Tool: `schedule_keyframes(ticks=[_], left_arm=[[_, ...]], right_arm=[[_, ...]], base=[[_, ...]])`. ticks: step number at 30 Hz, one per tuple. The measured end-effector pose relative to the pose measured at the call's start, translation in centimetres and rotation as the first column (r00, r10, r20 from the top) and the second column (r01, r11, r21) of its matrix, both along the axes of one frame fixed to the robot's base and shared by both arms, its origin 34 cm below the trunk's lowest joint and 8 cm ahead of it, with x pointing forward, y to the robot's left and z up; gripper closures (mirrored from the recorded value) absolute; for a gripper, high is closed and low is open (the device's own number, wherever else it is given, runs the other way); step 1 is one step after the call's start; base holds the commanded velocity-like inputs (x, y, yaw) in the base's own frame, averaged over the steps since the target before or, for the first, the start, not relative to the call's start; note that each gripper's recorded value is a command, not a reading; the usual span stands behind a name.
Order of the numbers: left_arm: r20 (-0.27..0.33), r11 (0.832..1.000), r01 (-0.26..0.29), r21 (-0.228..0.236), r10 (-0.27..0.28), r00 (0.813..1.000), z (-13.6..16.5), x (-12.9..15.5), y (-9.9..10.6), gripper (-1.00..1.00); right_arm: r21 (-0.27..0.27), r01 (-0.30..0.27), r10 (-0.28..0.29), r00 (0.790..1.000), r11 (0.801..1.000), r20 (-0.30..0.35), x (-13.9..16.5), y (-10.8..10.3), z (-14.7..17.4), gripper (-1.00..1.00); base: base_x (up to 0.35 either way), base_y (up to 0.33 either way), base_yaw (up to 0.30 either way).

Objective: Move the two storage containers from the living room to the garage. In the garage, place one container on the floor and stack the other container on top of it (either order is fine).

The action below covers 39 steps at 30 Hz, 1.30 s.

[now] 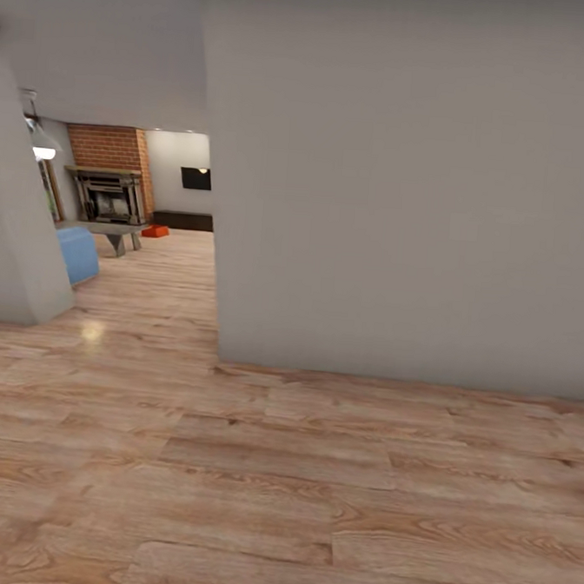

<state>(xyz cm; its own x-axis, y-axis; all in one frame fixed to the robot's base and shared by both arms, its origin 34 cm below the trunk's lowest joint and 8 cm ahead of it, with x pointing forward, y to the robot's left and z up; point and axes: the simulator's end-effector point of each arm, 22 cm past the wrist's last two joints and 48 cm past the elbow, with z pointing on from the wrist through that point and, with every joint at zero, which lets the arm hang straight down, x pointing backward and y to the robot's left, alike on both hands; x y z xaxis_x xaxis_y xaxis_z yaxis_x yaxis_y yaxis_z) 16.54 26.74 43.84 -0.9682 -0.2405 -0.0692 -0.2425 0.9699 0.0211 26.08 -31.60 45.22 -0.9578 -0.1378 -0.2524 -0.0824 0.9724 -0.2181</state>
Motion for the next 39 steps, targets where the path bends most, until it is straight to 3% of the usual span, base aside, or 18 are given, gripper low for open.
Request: schedule_keyframes(ticks=[39], left_arm=[[0.000,1.000,0.000,0.000,0.000,1.000,0.00,0.00,0.02,-1.00]], right_arm=[[-0.001,0.007,-0.007,1.000,1.000,0.000,-0.02,-0.06,0.01,-1.00]], base=[[0.322,0.000,0.272]])
